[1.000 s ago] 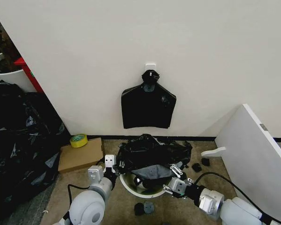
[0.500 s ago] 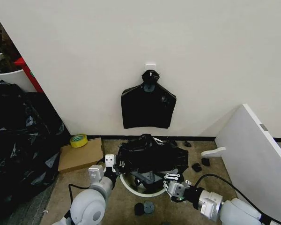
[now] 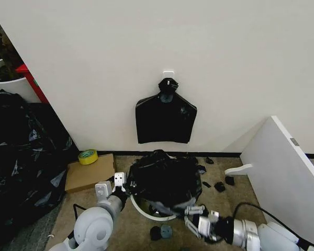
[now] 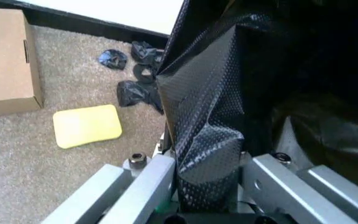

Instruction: Place the garbage bag over the trash bin.

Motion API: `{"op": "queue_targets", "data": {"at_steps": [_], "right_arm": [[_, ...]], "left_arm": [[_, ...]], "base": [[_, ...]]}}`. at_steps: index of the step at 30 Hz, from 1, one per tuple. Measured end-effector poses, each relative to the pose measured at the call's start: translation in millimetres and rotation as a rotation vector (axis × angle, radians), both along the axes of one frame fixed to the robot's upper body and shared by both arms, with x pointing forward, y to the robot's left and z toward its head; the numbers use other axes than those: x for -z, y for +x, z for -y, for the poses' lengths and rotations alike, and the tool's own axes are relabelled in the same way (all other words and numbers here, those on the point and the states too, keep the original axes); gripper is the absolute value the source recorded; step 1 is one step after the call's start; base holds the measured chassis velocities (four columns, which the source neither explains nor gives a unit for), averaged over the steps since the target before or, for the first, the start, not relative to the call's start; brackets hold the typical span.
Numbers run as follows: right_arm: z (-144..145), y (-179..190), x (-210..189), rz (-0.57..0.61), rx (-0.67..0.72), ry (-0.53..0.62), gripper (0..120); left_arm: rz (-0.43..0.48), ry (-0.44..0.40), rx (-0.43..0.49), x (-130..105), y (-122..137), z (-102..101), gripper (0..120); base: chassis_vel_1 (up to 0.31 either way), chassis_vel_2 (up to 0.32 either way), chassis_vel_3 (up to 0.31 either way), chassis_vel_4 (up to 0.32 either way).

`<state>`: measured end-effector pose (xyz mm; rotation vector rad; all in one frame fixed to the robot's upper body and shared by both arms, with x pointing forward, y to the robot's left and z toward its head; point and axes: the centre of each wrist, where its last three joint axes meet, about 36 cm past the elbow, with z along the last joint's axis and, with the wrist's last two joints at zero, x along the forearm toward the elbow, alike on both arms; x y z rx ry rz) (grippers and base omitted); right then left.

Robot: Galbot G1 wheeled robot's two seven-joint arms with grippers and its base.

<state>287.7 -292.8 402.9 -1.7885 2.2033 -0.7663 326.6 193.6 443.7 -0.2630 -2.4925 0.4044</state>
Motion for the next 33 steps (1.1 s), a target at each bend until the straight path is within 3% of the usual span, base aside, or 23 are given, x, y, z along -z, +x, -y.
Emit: {"op": "queue_targets", "data": {"at_steps": [16,28,33], "right_arm": [[-9,5,39,0.024,-0.062,-0.068,0],[4,18,67,0.003,-0.048,-0.143,0],[19,34,82,0.039,0.026,-0.195,0]], "left_arm": [[-0.046,-0.084,-0.073,-14,4,3,1],[-0.084,-0.123,-0.073,-27,-2,1,1],[-0.103,-0.131,-0.072,-33,-4,-5,1]], "base": [[0.0,0.0,0.0,0.0],[0.0,0.0,0.0,0.0],[0.0,0.0,0.0,0.0]]}}
